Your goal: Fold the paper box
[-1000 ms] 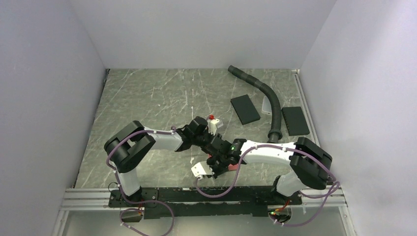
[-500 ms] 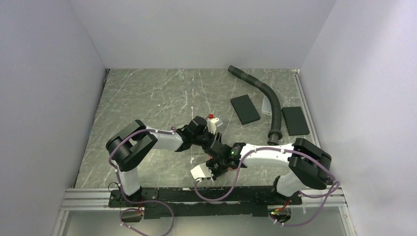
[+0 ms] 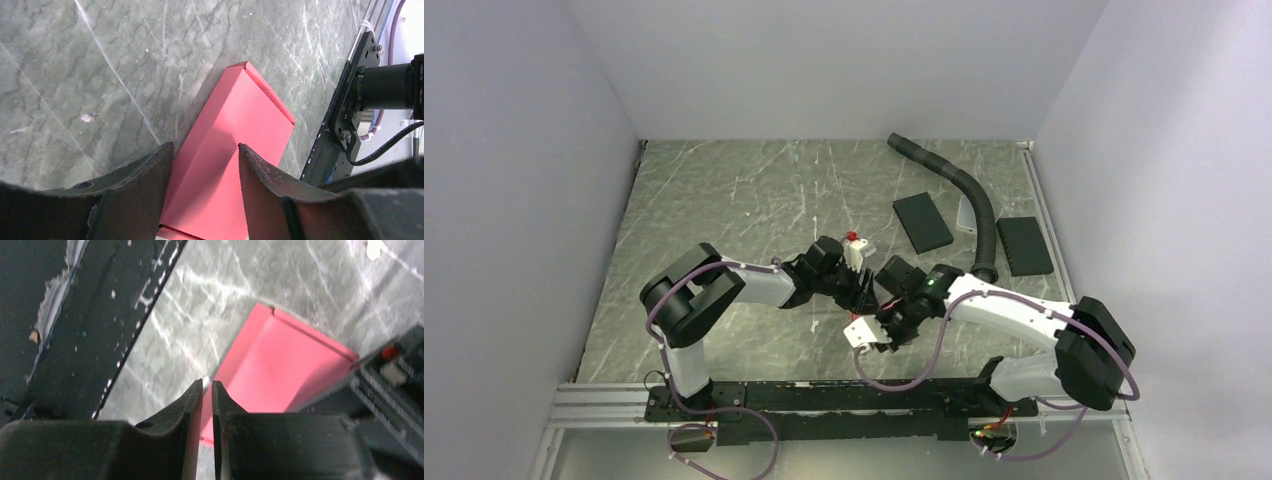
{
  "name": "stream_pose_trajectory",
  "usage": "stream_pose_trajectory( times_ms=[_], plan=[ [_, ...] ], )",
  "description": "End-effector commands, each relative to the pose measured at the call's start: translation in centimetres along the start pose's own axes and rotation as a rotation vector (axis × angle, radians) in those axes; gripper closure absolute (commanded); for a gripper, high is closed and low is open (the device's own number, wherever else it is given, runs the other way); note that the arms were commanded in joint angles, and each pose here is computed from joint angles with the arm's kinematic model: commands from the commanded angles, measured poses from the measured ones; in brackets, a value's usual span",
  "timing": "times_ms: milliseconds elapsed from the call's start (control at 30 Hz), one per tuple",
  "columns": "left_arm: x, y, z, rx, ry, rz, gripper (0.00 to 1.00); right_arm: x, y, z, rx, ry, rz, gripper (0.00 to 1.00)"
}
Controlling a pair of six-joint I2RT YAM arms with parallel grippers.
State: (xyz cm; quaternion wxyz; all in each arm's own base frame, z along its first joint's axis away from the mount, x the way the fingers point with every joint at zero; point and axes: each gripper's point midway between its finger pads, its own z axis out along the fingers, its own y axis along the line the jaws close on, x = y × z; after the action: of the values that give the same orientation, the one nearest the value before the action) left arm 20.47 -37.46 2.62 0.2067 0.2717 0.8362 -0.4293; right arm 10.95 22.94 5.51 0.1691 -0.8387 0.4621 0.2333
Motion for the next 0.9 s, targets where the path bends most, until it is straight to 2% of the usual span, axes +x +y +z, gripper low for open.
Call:
stream_pose_trajectory(
  times_ms=[0,333,433,567,667,800,867],
  plan=[
    [13.1,5.2,-2.4,-0.221,0.400,-0.202,0.41,1.2,1.9,-2.7,-0.058,0.004,-0.047,0.84],
    [13.1,5.2,-2.1,-0.210,0.406,-0.202,0.41,6.4,2.6,-1.0,-0.029,0.162,0.064,0.89],
    [13.3,5.2,-2.1,-0.205,0.415,-0.201,0.42,8.1,1.8,-0.5,0.028,0.232,0.078,0.90],
    [13.6,5.0,-1.9,-0.183,0.427,-0.201,0.43,10.9,-0.8,-0.6,0.214,0.371,0.090,0.92],
    [13.8,4.8,-1.7,-0.158,0.433,-0.208,0.43,10.9,-2.9,-1.1,0.351,0.409,0.085,0.99],
    [13.9,4.8,-1.6,-0.156,0.437,-0.210,0.43,10.4,-4.2,-1.5,0.422,0.423,0.077,0.97],
    [13.8,4.9,-1.7,-0.163,0.432,-0.212,0.43,9.9,-4.0,-1.4,0.397,0.406,0.065,0.95]
  ],
)
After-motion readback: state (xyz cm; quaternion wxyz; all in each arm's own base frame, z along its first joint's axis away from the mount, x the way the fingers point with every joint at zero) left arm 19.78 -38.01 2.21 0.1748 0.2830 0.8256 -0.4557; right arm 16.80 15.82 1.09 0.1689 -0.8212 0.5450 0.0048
